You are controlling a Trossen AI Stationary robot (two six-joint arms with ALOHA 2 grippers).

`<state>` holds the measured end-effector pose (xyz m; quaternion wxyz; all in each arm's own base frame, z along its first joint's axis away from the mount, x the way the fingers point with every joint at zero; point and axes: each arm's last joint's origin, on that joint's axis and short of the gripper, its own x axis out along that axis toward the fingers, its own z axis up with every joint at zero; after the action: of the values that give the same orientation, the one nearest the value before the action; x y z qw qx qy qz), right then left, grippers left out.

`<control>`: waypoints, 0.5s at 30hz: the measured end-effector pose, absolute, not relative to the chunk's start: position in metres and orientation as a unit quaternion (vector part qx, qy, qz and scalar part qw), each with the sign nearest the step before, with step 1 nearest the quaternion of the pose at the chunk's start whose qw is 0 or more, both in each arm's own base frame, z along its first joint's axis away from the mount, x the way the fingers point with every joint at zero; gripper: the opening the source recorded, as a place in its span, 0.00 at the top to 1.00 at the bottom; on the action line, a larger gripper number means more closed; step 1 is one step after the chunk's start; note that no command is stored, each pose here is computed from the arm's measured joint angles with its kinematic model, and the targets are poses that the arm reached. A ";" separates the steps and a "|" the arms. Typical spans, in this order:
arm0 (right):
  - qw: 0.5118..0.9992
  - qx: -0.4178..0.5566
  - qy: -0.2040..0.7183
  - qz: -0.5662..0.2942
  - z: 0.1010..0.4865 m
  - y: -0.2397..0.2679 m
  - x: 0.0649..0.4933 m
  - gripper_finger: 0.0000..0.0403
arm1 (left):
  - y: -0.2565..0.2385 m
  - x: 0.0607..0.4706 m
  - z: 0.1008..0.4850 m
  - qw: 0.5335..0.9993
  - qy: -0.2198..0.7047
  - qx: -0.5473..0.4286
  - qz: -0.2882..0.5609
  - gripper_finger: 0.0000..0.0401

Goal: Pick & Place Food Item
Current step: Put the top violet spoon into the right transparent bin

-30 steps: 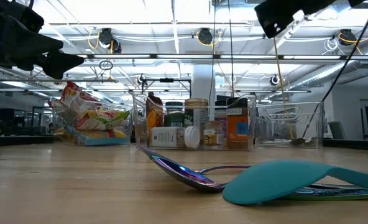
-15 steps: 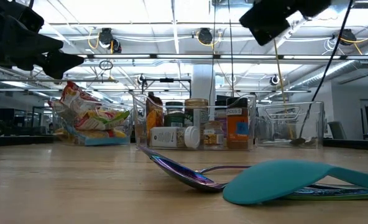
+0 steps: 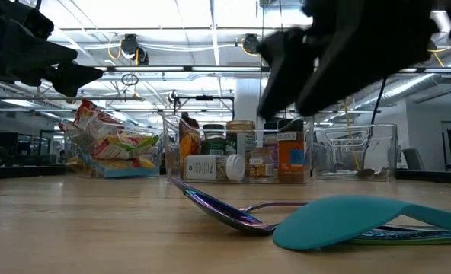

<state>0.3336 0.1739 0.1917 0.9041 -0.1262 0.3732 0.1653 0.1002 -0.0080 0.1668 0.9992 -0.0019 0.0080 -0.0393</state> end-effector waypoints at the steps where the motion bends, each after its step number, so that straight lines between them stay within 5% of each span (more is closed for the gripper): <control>1: 0.903 -0.125 0.377 0.163 0.185 0.174 0.337 0.51 | -0.008 0.100 0.167 0.999 0.008 -0.002 -0.039 0.19; 15: 0.871 -0.115 0.450 0.161 0.130 0.168 0.349 0.54 | -0.008 0.100 0.167 0.999 0.008 -0.002 -0.039 0.19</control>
<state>0.3494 0.1675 0.1302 0.8710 -0.1154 0.4496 0.1609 0.1002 -0.0080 0.1668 0.9992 -0.0017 0.0080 -0.0392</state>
